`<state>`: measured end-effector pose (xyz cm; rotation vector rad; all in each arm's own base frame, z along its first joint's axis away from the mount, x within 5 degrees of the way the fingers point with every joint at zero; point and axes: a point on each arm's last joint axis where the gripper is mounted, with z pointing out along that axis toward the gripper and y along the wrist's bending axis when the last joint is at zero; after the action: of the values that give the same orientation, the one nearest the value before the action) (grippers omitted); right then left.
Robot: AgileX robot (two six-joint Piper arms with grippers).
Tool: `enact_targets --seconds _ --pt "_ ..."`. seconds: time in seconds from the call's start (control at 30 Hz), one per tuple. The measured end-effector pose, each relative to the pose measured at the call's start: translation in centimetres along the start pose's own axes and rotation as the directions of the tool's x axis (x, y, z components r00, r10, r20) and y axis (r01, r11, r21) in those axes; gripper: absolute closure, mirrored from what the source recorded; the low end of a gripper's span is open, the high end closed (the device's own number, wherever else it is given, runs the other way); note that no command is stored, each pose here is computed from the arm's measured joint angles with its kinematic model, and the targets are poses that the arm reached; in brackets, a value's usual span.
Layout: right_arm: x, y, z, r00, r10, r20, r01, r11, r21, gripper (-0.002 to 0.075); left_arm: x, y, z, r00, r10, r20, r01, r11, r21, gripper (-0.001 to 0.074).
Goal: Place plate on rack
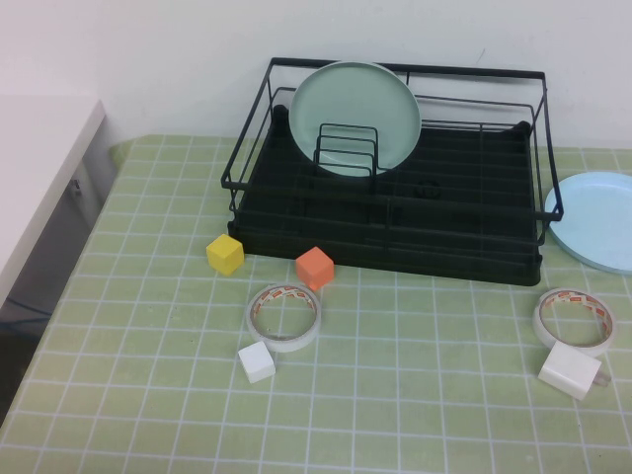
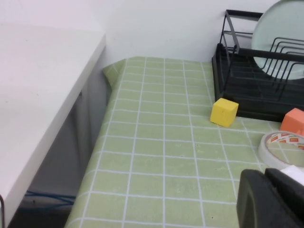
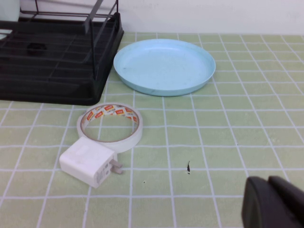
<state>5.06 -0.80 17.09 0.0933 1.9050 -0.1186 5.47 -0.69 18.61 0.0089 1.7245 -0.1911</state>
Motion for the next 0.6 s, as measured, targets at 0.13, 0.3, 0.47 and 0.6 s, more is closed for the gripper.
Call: enact_targets --seconds 0.13,0.3,0.47,0.6 --pt "0.00 0.00 0.00 1.000 0.000 0.000 0.000 1.000 0.000 0.0728 0.04 0.02 0.00 1.000 0.011 -0.004 -0.011 1.000 -0.002 0.0736" --pt "0.00 -0.06 0.00 1.000 -0.015 0.000 0.015 1.000 0.006 0.0728 0.70 0.15 -0.03 0.997 0.013 -0.077 -0.014 1.000 -0.015 0.0736" --pt "-0.02 -0.28 0.00 0.998 -0.070 0.000 0.070 0.997 0.031 0.0728 0.95 0.15 -0.07 0.994 -0.003 -0.109 0.001 1.000 -0.018 0.0736" --pt "-0.04 -0.44 -0.01 0.994 -0.108 -0.001 0.108 0.993 0.048 0.0728 0.96 0.09 -0.07 0.994 -0.021 -0.110 0.020 1.000 -0.013 0.0736"
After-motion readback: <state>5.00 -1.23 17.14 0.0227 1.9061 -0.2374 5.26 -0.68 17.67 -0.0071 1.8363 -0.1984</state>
